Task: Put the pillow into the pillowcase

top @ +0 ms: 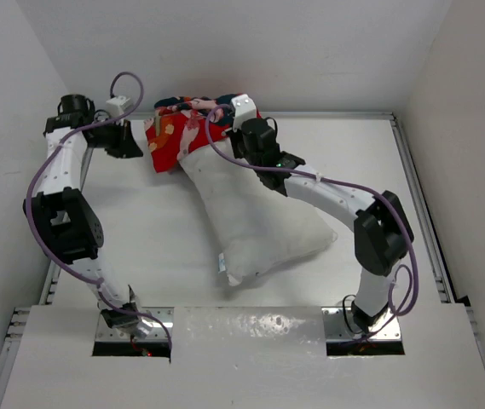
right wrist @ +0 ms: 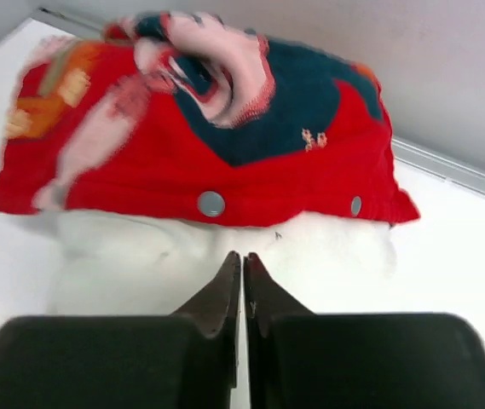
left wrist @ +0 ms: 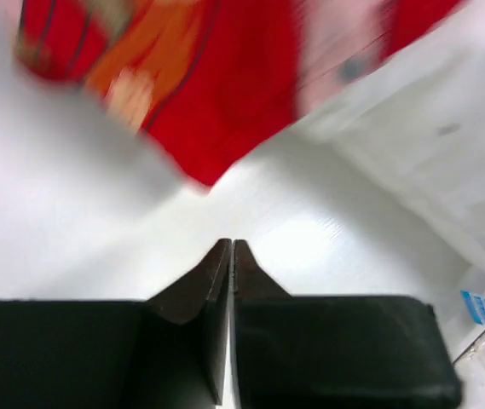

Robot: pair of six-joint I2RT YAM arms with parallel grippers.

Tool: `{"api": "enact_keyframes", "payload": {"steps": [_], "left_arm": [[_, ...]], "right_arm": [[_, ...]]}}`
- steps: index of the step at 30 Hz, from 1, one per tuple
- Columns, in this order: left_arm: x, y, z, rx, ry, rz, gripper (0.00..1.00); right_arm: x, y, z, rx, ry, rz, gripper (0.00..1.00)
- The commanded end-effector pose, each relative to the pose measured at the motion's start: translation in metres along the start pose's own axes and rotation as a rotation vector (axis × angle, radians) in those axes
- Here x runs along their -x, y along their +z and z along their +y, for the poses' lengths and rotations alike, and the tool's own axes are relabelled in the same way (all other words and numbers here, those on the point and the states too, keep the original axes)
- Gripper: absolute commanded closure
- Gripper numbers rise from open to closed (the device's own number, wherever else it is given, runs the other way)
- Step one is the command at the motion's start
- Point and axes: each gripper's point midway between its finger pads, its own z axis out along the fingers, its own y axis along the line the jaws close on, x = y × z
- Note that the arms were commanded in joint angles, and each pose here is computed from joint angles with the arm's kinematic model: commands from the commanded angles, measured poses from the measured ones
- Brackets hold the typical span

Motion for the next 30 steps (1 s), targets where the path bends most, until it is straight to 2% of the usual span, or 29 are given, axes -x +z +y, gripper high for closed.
{"api": "enact_keyframes", "payload": {"steps": [1, 2, 3, 4, 5, 6, 7, 8, 9, 15, 17, 18, 20, 21, 22, 23, 24, 25, 26, 29, 30], "left_arm": [[-0.029, 0.009, 0.018, 0.109, -0.082, 0.060, 1.00], [-0.038, 0.019, 0.020, 0.080, -0.110, 0.076, 0.79], [-0.040, 0.026, 0.025, 0.080, -0.114, 0.071, 0.59], [-0.049, 0.035, 0.032, 0.076, -0.158, 0.085, 0.33], [-0.049, 0.041, 0.036, 0.072, -0.165, 0.078, 0.28], [-0.047, 0.046, 0.041, 0.069, -0.162, 0.059, 0.23], [-0.045, 0.054, 0.041, 0.026, -0.172, 0.045, 0.16], [-0.041, 0.059, 0.042, 0.006, -0.175, 0.027, 0.04], [-0.037, 0.063, 0.043, -0.007, -0.181, 0.014, 0.00], [-0.044, 0.099, 0.080, 0.057, -0.234, 0.006, 0.00], [-0.043, 0.111, 0.083, 0.025, -0.251, -0.004, 0.00], [-0.039, 0.116, 0.080, -0.013, -0.252, -0.021, 0.03], [-0.028, 0.119, 0.074, -0.053, -0.225, -0.065, 0.22], [-0.025, 0.121, 0.065, -0.088, -0.215, -0.080, 0.39], [-0.022, 0.121, 0.061, -0.100, -0.225, -0.093, 0.75], [-0.018, 0.120, 0.055, -0.129, -0.211, -0.122, 0.87], [-0.016, 0.118, 0.051, -0.141, -0.221, -0.134, 1.00], [-0.015, 0.117, 0.047, -0.155, -0.216, -0.144, 1.00], [-0.012, 0.110, 0.037, -0.177, -0.205, -0.153, 1.00], [-0.011, 0.091, 0.002, -0.303, -0.188, -0.150, 1.00], [-0.002, 0.078, -0.014, -0.345, -0.110, -0.174, 1.00]], "right_arm": [[0.026, -0.032, 0.011, 0.059, -0.117, 0.044, 0.99], [0.026, -0.039, 0.010, 0.046, -0.131, 0.053, 0.86], [0.021, -0.044, 0.011, 0.036, -0.157, 0.063, 0.44], [0.020, -0.053, 0.024, 0.060, -0.181, 0.054, 0.31], [0.021, -0.055, 0.032, 0.075, -0.183, 0.046, 0.23], [0.019, -0.061, 0.040, 0.104, -0.240, 0.043, 0.07], [0.016, -0.068, 0.060, 0.146, -0.273, 0.039, 0.01], [0.009, -0.072, 0.077, 0.175, -0.315, 0.050, 0.01], [0.003, -0.072, 0.081, 0.176, -0.326, 0.063, 0.01], [-0.036, -0.052, 0.096, 0.089, -0.342, 0.169, 0.01], [-0.055, -0.040, 0.104, 0.103, -0.366, 0.216, 0.01], [-0.076, -0.032, 0.108, 0.106, -0.390, 0.260, 0.01], [-0.089, -0.025, 0.106, 0.082, -0.420, 0.320, 0.01], [-0.097, -0.021, 0.103, 0.062, -0.437, 0.346, 0.01], [-0.114, -0.013, 0.100, 0.030, -0.435, 0.396, 0.03], [-0.122, -0.008, 0.094, 0.020, -0.426, 0.425, 0.11], [-0.132, -0.007, 0.089, 0.018, -0.431, 0.477, 0.29], [-0.131, 0.004, 0.096, 0.042, -0.377, 0.486, 0.91], [-0.130, 0.010, 0.091, 0.033, -0.344, 0.495, 1.00], [-0.093, 0.028, 0.099, 0.082, -0.226, 0.408, 1.00], [-0.065, 0.038, 0.102, 0.096, -0.156, 0.319, 1.00]]}}
